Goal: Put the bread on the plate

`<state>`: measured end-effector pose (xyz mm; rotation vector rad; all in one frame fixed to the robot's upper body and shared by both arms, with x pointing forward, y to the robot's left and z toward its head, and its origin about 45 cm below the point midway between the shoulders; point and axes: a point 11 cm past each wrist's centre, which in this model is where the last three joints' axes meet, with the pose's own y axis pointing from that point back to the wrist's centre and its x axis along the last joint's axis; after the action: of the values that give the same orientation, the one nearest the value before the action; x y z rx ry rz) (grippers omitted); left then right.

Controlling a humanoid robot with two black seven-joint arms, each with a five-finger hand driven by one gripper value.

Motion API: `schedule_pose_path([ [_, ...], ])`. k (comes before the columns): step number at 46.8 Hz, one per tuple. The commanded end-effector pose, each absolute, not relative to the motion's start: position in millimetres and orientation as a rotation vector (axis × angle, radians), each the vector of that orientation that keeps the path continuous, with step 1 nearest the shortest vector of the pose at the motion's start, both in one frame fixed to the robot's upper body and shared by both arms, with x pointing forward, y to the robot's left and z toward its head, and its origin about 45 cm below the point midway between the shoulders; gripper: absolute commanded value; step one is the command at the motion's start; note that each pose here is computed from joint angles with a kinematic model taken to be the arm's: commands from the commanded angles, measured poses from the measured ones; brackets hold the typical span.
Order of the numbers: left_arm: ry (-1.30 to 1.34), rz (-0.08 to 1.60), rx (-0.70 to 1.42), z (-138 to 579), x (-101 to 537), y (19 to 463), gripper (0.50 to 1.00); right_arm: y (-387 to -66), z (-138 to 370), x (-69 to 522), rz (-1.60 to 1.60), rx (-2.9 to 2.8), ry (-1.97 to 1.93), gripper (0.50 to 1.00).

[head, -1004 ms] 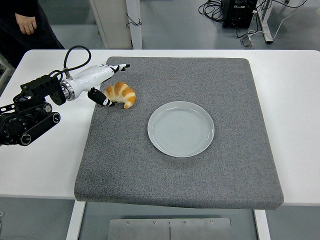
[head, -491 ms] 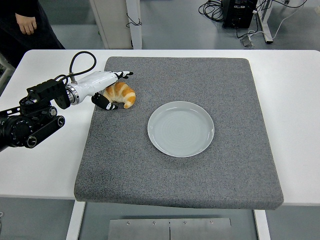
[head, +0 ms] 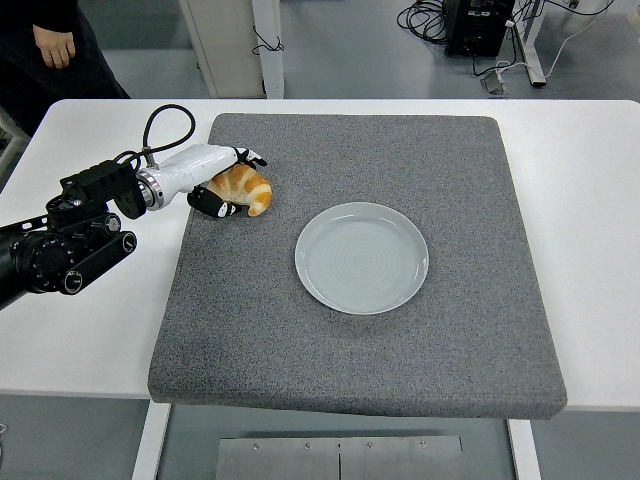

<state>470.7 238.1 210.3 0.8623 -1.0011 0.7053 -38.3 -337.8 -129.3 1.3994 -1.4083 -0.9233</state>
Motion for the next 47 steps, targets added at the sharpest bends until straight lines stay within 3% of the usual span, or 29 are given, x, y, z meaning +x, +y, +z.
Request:
schedule_pose_path([
  [1, -1.007, 0.708, 0.860, 214, 472, 237, 0.660, -338, -129, -38, -0.924, 1.400, -1.408, 1.000],
  [20, -0.977, 0.776, 0.788, 239, 483, 230, 0.519, -338, -129, -38, -0.923, 1.399, -1.408, 1.000],
  [47, -0.987, 0.756, 0.609, 286, 468, 216, 0.525, -338, -129, -38, -0.923, 1.399, -1.408, 1.000],
])
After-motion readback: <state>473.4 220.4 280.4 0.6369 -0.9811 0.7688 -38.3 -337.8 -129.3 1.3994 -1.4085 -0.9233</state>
